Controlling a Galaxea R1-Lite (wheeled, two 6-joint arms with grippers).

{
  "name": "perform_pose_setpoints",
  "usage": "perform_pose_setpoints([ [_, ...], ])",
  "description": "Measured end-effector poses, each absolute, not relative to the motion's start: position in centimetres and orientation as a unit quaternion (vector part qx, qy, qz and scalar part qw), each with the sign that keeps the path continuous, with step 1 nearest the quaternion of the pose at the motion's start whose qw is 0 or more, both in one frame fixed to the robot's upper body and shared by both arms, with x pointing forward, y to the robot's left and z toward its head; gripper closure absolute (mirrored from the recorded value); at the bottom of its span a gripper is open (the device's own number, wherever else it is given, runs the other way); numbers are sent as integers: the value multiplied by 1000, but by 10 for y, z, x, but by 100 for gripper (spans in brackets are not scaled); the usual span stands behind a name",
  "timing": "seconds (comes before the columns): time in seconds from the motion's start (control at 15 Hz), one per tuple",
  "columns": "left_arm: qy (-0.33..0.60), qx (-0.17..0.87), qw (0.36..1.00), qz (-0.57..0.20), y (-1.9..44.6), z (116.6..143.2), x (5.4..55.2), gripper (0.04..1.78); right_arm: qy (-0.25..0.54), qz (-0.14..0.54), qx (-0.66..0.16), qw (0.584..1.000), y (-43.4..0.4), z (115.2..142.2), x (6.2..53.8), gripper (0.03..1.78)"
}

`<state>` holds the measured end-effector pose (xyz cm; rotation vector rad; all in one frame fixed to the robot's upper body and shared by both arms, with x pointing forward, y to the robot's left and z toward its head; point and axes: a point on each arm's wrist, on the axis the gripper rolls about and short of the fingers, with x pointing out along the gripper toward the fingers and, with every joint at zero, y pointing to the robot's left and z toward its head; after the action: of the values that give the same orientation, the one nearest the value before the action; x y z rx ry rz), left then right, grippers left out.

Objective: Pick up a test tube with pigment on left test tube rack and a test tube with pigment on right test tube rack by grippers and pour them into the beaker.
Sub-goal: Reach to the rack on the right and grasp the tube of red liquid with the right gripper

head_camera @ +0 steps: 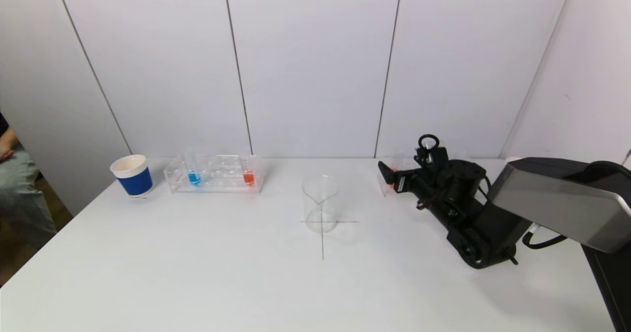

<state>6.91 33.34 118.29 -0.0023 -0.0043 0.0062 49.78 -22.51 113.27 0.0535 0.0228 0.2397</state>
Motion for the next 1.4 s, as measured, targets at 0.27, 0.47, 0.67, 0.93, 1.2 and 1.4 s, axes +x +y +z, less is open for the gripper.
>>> perform_pose_setpoints([
  [0.27, -2, -1, 1000, 3, 333, 1183, 69, 6, 7, 114, 29, 993, -224, 1139, 505, 4],
  [0.47, -2, -1, 1000, 4, 333, 1183, 69, 6, 1, 114, 30, 993, -224, 1142, 507, 4],
  [0.67, -2, -1, 1000, 3, 333, 1183, 69, 6, 0, 112, 30, 993, -224, 1143, 507, 4],
  [0.93, -2, -1, 1000, 3, 333, 1183, 69, 6, -1, 112, 30, 993, -224, 1144, 507, 4],
  [1.2, -2, -1, 1000, 3, 333, 1183, 69, 6, -2, 107, 31, 994, -225, 1144, 506, 4],
  [1.4, -2, -1, 1000, 3, 333, 1183, 69, 6, -3, 107, 30, 994, -225, 1144, 506, 4],
])
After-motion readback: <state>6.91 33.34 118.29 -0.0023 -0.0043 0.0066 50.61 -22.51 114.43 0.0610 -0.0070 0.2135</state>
